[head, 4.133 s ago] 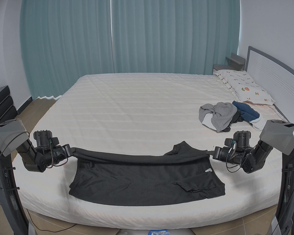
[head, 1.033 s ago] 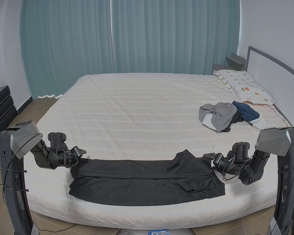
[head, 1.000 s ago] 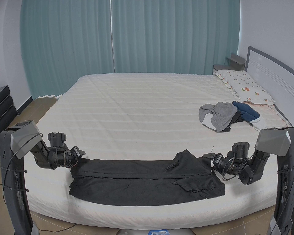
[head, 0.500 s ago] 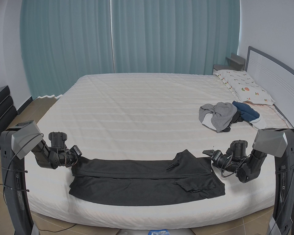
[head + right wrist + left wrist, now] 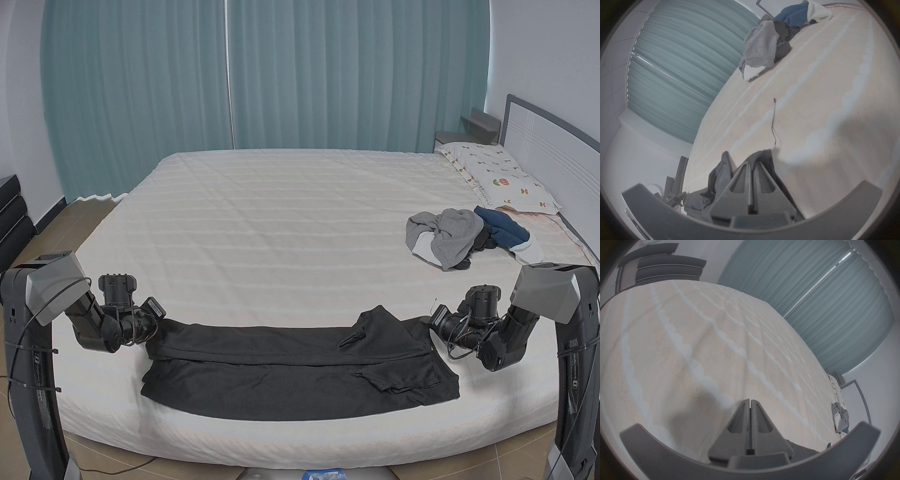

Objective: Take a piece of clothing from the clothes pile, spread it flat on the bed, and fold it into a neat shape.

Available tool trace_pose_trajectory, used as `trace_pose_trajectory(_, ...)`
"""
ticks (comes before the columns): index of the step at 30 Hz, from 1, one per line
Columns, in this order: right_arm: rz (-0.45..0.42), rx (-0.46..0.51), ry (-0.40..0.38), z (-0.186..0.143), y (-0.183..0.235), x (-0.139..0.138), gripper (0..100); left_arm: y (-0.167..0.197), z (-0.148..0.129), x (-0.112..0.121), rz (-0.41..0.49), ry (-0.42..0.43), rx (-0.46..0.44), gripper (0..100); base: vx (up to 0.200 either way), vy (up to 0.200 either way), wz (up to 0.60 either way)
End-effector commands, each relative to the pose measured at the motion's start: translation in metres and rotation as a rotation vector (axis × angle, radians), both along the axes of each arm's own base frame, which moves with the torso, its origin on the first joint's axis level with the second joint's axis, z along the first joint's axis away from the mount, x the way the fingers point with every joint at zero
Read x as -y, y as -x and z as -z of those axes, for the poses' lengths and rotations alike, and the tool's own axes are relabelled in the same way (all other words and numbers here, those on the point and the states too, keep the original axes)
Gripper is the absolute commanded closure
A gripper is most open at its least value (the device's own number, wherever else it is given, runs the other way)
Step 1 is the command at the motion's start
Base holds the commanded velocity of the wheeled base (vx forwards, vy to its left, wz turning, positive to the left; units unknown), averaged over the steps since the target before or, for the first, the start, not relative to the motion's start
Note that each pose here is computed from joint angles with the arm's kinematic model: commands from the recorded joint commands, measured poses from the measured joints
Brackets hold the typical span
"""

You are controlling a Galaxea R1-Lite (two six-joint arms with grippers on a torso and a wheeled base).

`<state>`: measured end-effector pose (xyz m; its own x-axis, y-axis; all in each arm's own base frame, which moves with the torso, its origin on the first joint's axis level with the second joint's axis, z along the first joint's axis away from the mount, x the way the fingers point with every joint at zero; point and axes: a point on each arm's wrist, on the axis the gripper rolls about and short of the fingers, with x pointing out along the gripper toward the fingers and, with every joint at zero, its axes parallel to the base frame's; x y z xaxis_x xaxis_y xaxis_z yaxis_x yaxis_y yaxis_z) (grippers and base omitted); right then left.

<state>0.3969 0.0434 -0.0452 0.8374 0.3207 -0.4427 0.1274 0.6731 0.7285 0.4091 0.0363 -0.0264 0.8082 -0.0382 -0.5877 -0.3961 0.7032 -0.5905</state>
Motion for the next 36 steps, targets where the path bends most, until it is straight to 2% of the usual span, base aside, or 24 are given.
trace_pose_trajectory(1,0.015,0.045,-0.004,-0.008,-0.01,0.005,100,0.001,0.002,0.0,-0.011,0.011,0.006,100,0.0,0.0,0.0)
trace_pose_trajectory(9,0.019,0.069,-0.009,-0.004,-0.011,0.008,100,-0.001,-0.003,-0.002,-0.047,0.056,0.052,100,0.0,0.0,0.0)
trace_pose_trajectory(12,0.025,0.076,-0.006,0.006,-0.01,0.01,100,0.001,-0.003,-0.006,-0.061,0.058,0.066,100,0.0,0.0,0.0)
trace_pose_trajectory(18,0.034,0.095,-0.01,0.005,-0.012,0.014,100,0.001,-0.006,-0.016,-0.093,0.069,0.1,100,0.0,0.0,0.0)
trace_pose_trajectory(33,0.015,0.086,0.008,0.012,-0.011,0.013,100,0.001,0.003,-0.015,-0.078,0.055,0.088,100,0.0,0.0,0.0)
trace_pose_trajectory(34,0.009,0.083,0.015,0.014,-0.011,0.012,0,0.002,0.004,-0.015,-0.073,0.045,0.083,0,0.0,0.0,0.0)
trace_pose_trajectory(36,0.001,0.087,0.024,0.013,-0.01,0.011,0,0.003,0.005,-0.015,-0.069,0.039,0.079,0,0.0,0.0,0.0)
